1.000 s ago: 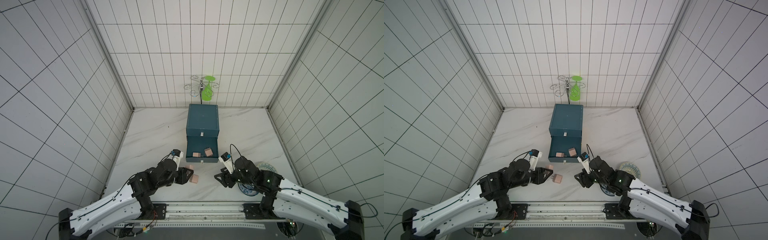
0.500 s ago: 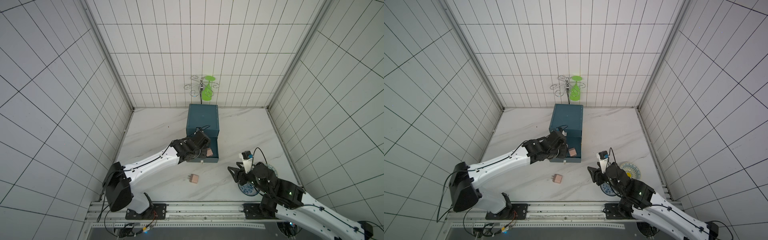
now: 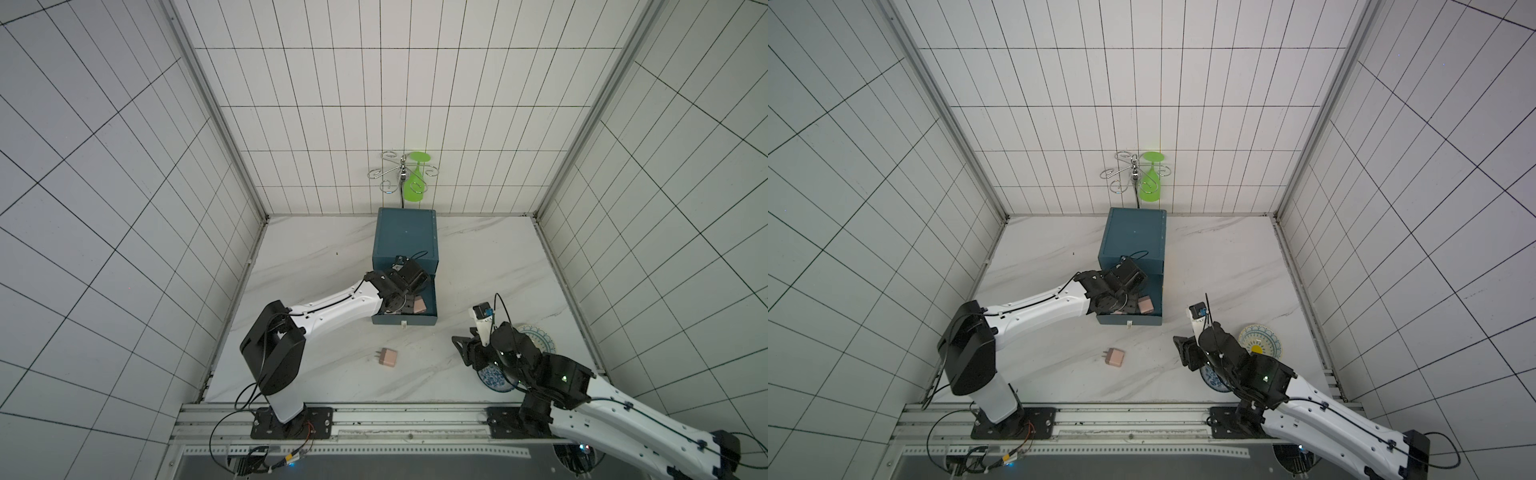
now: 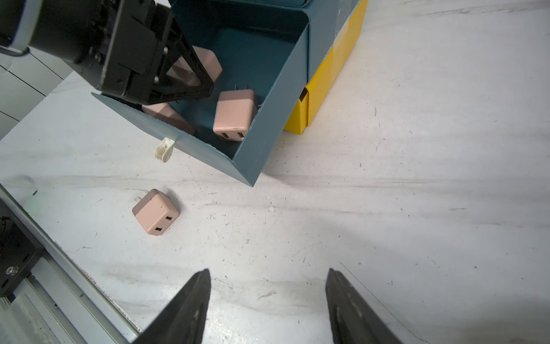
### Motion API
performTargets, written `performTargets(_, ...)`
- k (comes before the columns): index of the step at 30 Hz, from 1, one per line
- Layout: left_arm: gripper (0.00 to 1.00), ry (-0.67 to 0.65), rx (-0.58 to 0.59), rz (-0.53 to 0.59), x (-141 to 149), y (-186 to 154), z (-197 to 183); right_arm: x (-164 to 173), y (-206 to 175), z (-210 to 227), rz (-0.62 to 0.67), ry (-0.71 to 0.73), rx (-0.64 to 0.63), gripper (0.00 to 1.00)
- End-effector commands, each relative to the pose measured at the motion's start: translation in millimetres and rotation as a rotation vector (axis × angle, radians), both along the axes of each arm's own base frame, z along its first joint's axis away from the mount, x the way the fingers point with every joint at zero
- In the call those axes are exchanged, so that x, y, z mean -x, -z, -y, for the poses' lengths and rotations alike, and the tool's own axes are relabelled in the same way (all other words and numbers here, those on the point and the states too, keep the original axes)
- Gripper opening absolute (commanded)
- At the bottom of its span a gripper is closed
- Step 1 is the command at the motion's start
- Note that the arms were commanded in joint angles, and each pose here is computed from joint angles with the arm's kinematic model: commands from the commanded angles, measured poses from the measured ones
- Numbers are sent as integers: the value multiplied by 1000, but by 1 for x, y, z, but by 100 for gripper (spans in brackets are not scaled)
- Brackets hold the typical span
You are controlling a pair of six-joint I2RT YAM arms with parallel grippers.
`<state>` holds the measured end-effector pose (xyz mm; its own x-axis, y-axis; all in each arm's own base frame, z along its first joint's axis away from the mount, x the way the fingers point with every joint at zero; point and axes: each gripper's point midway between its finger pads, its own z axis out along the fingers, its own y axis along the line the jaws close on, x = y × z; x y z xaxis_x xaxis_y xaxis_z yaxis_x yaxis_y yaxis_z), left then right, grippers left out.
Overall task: Place the plugs into the drawer by color
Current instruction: Place the plug in the drawer.
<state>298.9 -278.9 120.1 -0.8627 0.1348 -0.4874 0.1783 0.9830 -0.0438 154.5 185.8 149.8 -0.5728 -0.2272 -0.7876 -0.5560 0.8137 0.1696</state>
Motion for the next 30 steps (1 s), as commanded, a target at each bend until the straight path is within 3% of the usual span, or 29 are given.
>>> performTargets(1,33,-24,-26,21,-10,4,0,-1,2,0,-3,8,0,65)
performTargets(9,47,-21,-2,10,-12,11,2,-2,4,0,-3,14,9,66)
performTargets(14,65,-28,4,10,-10,10,-2,-3,8,0,-9,15,26,66)
performTargets(20,68,-15,52,18,-5,-7,1,-4,10,-3,-16,9,42,66)
performTargets(27,67,38,247,118,9,-77,1,36,0,-60,-91,-276,-65,70)
performTargets(30,68,103,425,184,28,-108,-2,51,13,-88,-100,-327,12,73)
